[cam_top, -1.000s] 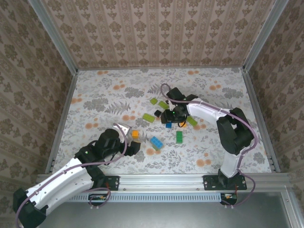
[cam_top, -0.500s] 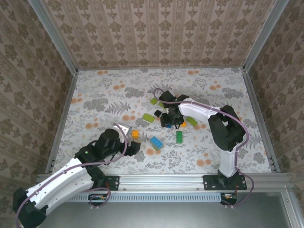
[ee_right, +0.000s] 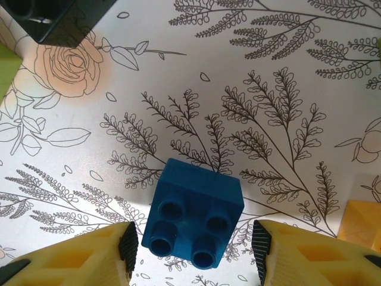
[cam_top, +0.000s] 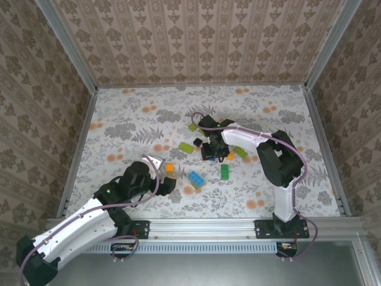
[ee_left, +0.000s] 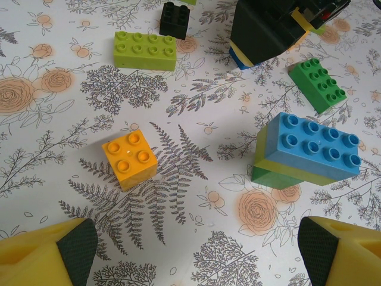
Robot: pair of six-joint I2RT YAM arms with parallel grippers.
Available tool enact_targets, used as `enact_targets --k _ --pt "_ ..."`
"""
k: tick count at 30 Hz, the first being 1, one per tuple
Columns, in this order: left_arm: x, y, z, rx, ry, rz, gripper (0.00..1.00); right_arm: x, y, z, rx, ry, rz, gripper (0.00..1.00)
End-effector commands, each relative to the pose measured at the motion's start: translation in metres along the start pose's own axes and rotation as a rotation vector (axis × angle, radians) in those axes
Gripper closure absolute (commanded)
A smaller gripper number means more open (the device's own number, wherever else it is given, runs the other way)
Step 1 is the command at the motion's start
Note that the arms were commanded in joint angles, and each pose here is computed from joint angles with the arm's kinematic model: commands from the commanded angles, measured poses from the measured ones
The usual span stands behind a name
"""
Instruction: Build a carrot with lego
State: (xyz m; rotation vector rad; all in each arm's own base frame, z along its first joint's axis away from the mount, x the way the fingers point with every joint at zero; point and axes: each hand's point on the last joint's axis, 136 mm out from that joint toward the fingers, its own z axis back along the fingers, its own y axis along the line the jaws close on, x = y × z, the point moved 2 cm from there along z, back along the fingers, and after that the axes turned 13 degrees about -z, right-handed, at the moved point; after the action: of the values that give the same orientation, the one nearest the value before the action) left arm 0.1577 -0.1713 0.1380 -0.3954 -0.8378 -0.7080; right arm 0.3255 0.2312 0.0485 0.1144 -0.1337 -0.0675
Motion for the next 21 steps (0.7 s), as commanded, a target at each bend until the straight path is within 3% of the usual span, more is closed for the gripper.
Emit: enact_targets --k 1,8,21 --pt "0.0028 -0.0022 -0.0006 -0.008 -0.014 -0.027 0.10 0.0017 0.0029 -0.0033 -0.019 0.002 -0.011 0.44" --pt "0.0029 -0.0025 -0.0005 -0.009 -0.015 -0.028 0.10 0.0038 0.0063 -0.0059 -0.025 -0.005 -0.014 0.45" --pt "0.0025 -0.0026 -0.0007 -0.010 -0.014 -0.028 0.10 0.0046 0.0011 -0.0028 -0.045 -0.026 -0.017 0.65"
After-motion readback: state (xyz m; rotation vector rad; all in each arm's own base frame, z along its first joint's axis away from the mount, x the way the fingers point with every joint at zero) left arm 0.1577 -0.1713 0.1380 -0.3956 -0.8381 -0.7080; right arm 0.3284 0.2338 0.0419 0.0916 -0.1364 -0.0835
